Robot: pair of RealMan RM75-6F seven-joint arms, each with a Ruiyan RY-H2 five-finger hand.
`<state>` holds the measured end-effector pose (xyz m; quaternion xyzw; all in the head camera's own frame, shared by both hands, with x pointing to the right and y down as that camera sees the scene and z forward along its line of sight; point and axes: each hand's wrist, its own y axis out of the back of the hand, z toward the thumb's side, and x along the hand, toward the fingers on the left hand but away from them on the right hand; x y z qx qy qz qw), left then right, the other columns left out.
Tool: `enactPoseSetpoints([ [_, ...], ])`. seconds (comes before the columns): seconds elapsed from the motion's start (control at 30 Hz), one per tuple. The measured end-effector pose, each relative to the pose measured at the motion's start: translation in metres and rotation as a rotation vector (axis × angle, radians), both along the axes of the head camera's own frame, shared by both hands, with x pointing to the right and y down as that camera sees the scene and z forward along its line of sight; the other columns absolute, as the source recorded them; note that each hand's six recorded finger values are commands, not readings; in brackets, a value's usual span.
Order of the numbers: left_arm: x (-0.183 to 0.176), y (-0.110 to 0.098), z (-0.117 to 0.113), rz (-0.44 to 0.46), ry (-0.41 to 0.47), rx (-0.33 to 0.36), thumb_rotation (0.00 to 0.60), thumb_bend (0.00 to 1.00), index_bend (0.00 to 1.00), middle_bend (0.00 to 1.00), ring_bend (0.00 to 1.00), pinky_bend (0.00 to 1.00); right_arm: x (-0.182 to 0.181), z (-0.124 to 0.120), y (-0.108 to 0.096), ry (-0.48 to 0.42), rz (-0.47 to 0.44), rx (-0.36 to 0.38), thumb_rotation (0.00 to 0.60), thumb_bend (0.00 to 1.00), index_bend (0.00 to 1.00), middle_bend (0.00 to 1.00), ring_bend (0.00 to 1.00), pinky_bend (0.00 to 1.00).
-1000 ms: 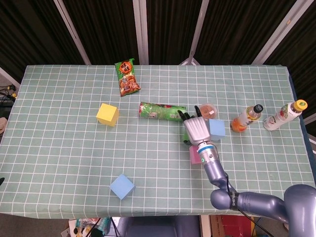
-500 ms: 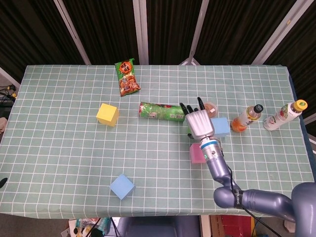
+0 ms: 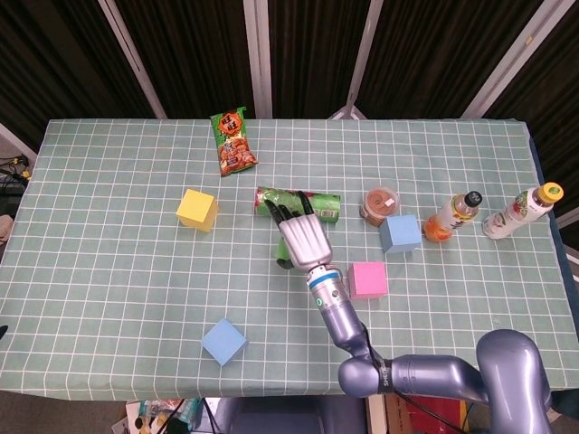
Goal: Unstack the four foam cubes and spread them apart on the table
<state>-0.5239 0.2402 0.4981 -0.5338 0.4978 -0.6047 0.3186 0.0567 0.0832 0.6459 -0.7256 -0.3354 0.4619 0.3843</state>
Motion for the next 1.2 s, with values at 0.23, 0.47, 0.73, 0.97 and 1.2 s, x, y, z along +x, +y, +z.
enactPoseSetpoints([
  [0.23, -0.002, 0.000, -0.001, -0.004, 0.001, 0.002, 0.600, 0.14, 0.23, 0.00, 0.00, 0.00, -0.009, 0.005, -0.003, -0.083, 0.076, -0.017, 0.600, 0.01, 0.11, 0.10, 0.18, 0.00],
  [0.47, -0.001, 0.000, -0.001, -0.003, -0.003, 0.003, 0.600, 0.14, 0.23, 0.00, 0.00, 0.00, -0.004, -0.002, -0.007, -0.046, 0.067, 0.044, 0.600, 0.00, 0.06, 0.04, 0.16, 0.00],
  [0.73, 0.000, 0.001, -0.001, -0.001, -0.005, 0.003, 0.600, 0.15, 0.23, 0.00, 0.00, 0.00, 0.010, -0.022, -0.008, -0.089, 0.080, 0.037, 0.600, 0.00, 0.05, 0.04, 0.16, 0.00],
  [0.97, -0.002, -0.001, 0.000, -0.006, -0.004, 0.000, 0.600, 0.15, 0.23, 0.00, 0.00, 0.00, 0.075, -0.036, -0.024, -0.022, 0.118, 0.075, 0.600, 0.00, 0.05, 0.04, 0.16, 0.00],
  [1.2, 0.004, -0.002, 0.006, 0.012, -0.010, -0.017, 0.600, 0.15, 0.23, 0.00, 0.00, 0.00, 0.162, -0.051, -0.026, -0.067, 0.177, 0.079, 0.600, 0.00, 0.05, 0.04, 0.16, 0.00],
])
